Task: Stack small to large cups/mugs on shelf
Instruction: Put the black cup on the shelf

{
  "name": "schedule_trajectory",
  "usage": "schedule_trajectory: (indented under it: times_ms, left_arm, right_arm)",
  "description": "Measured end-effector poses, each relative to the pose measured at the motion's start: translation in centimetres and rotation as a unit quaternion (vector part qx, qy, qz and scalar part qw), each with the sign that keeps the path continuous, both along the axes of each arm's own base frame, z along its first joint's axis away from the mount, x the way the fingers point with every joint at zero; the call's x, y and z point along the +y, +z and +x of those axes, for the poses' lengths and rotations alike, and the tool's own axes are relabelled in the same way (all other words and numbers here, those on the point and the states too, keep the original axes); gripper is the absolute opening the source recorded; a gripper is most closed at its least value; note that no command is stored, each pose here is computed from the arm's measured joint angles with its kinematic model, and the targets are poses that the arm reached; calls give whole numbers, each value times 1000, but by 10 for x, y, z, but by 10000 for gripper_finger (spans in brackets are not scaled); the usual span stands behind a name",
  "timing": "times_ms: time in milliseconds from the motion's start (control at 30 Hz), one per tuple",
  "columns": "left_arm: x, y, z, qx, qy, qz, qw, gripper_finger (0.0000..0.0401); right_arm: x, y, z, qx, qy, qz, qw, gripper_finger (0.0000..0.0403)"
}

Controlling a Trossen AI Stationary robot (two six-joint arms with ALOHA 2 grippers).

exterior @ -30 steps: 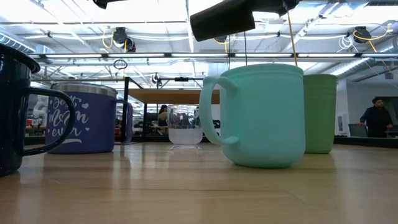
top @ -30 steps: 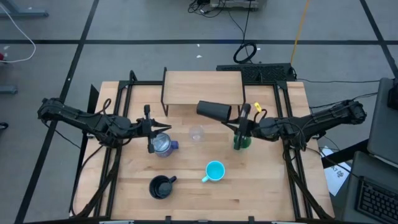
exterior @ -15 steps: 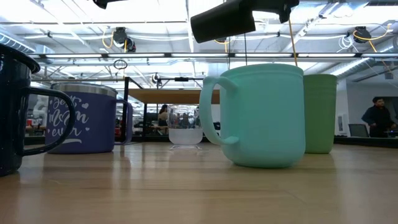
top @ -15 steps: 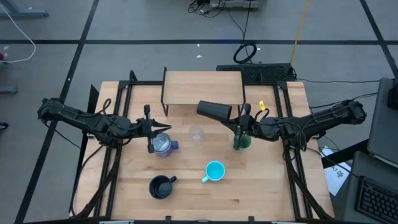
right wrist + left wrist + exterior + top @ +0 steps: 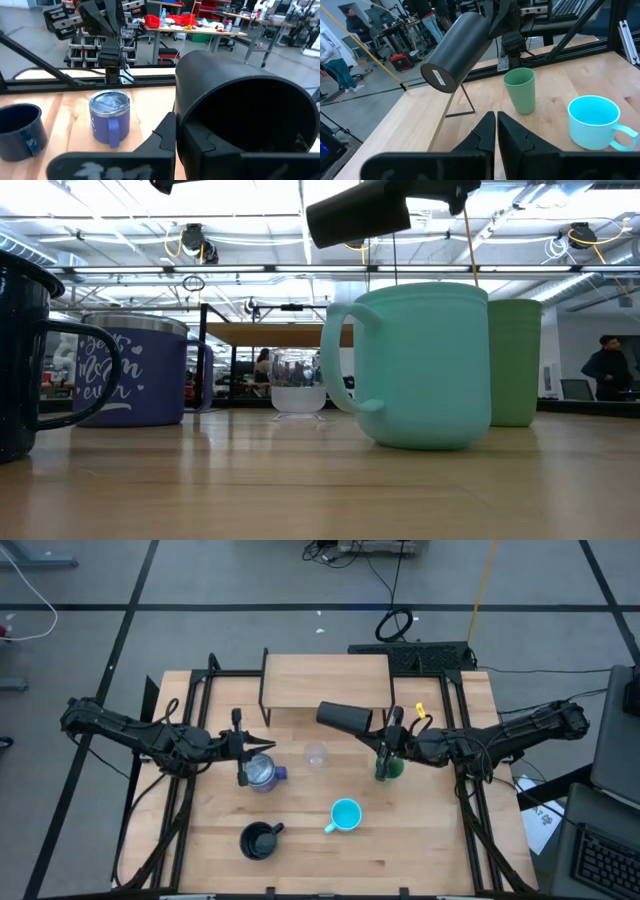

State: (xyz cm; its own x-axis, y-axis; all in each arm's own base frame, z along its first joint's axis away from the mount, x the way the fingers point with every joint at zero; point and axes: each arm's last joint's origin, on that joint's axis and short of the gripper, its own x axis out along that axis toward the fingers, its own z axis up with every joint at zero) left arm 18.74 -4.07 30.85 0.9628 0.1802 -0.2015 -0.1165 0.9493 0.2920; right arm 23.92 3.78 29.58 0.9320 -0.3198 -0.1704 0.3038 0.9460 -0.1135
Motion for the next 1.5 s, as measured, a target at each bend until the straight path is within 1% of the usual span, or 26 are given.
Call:
schedule_trajectory:
  times_ms: [233, 367, 533, 633, 700, 767, 867, 967, 1067, 1233, 1300, 1500]
  left_arm:
    - [0, 0, 0, 0, 0, 0, 1000, 21]
    - [0, 0, 0, 0, 0, 0, 1000, 21]
    - [0, 0, 0, 0, 0, 0, 1000, 21]
    - [0, 0, 0, 0, 0, 0, 1000, 21]
    - [0, 0, 0, 1, -1, 2, 1000, 21]
    - [0, 0, 0, 1, -1, 2, 1000, 21]
    - [0, 0, 0, 1, -1, 2, 1000, 21]
    - [0, 0, 0, 1, 2, 5, 1000, 21]
    - [2, 0, 0, 0, 24, 14, 1000, 21]
    - [9, 0, 1, 0, 58, 23, 998, 21]
    - [13, 1, 2, -2, 69, 23, 997, 21]
    - [27, 0, 4, -5, 109, 4, 994, 21]
  right_arm:
    - [0, 0, 0, 12, 7, -36, 999, 0]
    - [0, 0, 0, 27, 14, -77, 997, 0]
    - [0, -1, 0, 52, 24, -142, 988, 0]
    - [0, -1, 0, 58, 26, -160, 985, 0]
    - [0, 1, 1, 43, 19, -147, 988, 0]
    - [-1, 6, 3, 8, -21, -122, 992, 0]
    - [-6, 11, 5, -33, -90, -101, 990, 0]
    - [-17, 18, 9, -40, -125, -93, 987, 0]
    - [-35, 30, 11, -23, -152, -80, 985, 0]
    - [-64, 54, 11, 22, -142, -52, 988, 0]
    - [-74, 69, 9, 42, -139, -41, 989, 0]
    - [-100, 112, 11, 115, -138, -9, 984, 0]
